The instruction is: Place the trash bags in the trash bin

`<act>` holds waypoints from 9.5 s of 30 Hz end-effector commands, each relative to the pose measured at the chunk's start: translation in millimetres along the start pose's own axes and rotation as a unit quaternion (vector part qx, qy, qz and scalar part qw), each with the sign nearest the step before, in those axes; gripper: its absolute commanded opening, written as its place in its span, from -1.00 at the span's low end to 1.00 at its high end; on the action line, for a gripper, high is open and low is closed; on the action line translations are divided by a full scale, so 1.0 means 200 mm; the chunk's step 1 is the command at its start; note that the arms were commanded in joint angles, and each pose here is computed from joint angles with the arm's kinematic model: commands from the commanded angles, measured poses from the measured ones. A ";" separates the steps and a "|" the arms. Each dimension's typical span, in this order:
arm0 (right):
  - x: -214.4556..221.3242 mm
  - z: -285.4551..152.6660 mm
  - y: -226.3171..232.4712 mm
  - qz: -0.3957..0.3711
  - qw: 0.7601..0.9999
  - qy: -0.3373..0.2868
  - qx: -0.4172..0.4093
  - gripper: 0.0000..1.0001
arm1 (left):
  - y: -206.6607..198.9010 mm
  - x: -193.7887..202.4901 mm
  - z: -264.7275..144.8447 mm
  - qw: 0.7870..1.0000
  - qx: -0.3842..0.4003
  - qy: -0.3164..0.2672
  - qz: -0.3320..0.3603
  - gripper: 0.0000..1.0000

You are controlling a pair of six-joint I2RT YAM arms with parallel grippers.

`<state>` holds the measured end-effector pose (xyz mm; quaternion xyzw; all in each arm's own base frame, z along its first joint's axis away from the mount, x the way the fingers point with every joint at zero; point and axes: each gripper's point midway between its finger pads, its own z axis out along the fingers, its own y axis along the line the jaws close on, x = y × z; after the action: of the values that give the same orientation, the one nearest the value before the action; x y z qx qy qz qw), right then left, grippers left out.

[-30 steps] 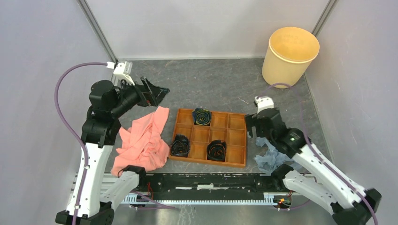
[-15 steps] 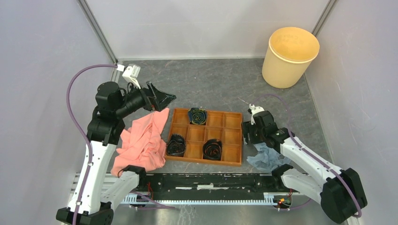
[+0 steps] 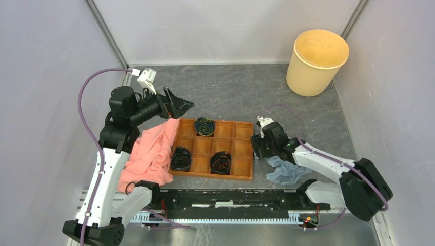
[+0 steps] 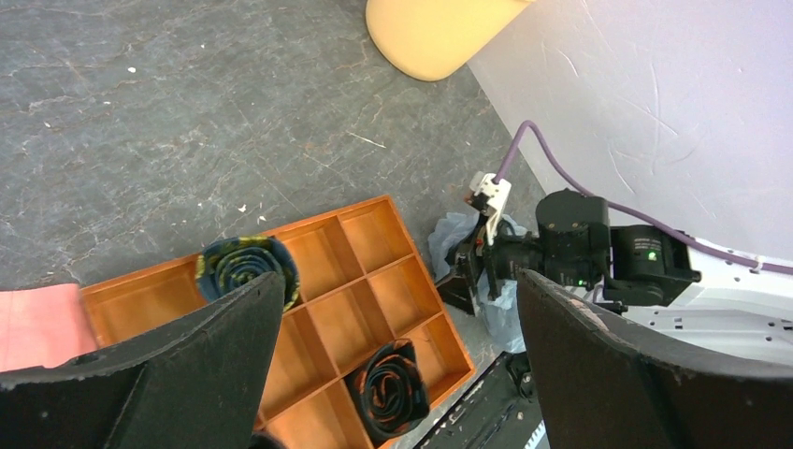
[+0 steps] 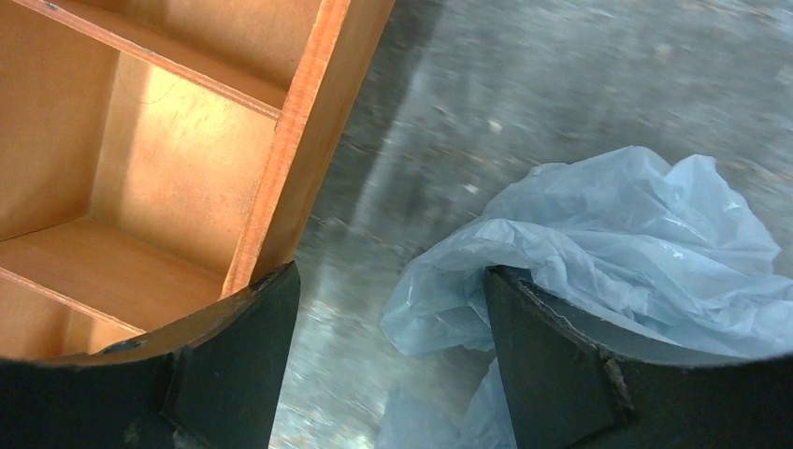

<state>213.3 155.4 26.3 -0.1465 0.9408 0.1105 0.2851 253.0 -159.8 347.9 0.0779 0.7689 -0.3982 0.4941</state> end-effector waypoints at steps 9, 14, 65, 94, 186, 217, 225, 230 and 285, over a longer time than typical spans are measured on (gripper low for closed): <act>-0.39 -0.06 0.13 -0.101 0.993 -0.059 0.010 0.66 | -0.08 -0.04 -0.03 1.000 0.023 -0.014 -0.003 1.00; -0.33 -0.28 0.04 -0.154 0.987 -0.040 0.032 0.70 | -0.06 -0.03 -0.02 1.000 0.022 -0.010 -0.007 1.00; -0.59 -0.82 -0.23 0.002 0.951 -0.293 0.101 0.90 | -0.41 0.75 0.80 0.980 0.061 0.186 0.042 -0.96; -0.73 -0.63 0.43 -0.137 0.931 -0.252 -0.225 0.96 | -0.44 0.30 0.52 0.986 0.108 0.097 -0.081 -0.96; -0.23 -0.07 0.04 0.333 0.908 -0.094 -0.236 0.83 | 0.02 0.30 0.22 0.994 -0.016 -0.065 0.087 -0.96; -0.32 0.07 0.19 0.411 0.875 -0.113 -0.229 0.43 | 0.02 0.36 0.21 0.996 -0.006 -0.057 0.068 -0.96; -0.54 -0.06 0.07 0.327 0.890 -0.242 -0.207 -0.99 | 0.05 0.39 0.19 0.998 -0.026 -0.038 0.051 -0.90; -0.77 -0.33 -0.13 0.190 0.912 -0.350 -0.104 -1.00 | 0.04 0.40 0.26 0.999 -0.029 0.009 0.042 -0.82; -1.28 -0.87 -0.29 0.047 0.895 -0.441 0.054 -0.99 | 0.28 0.13 0.67 0.987 -0.158 0.027 -0.003 -0.96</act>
<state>207.1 79.7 593.2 -0.0419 0.3727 0.2202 0.9005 229.9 -181.7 612.2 0.0623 0.4631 -0.4557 0.7577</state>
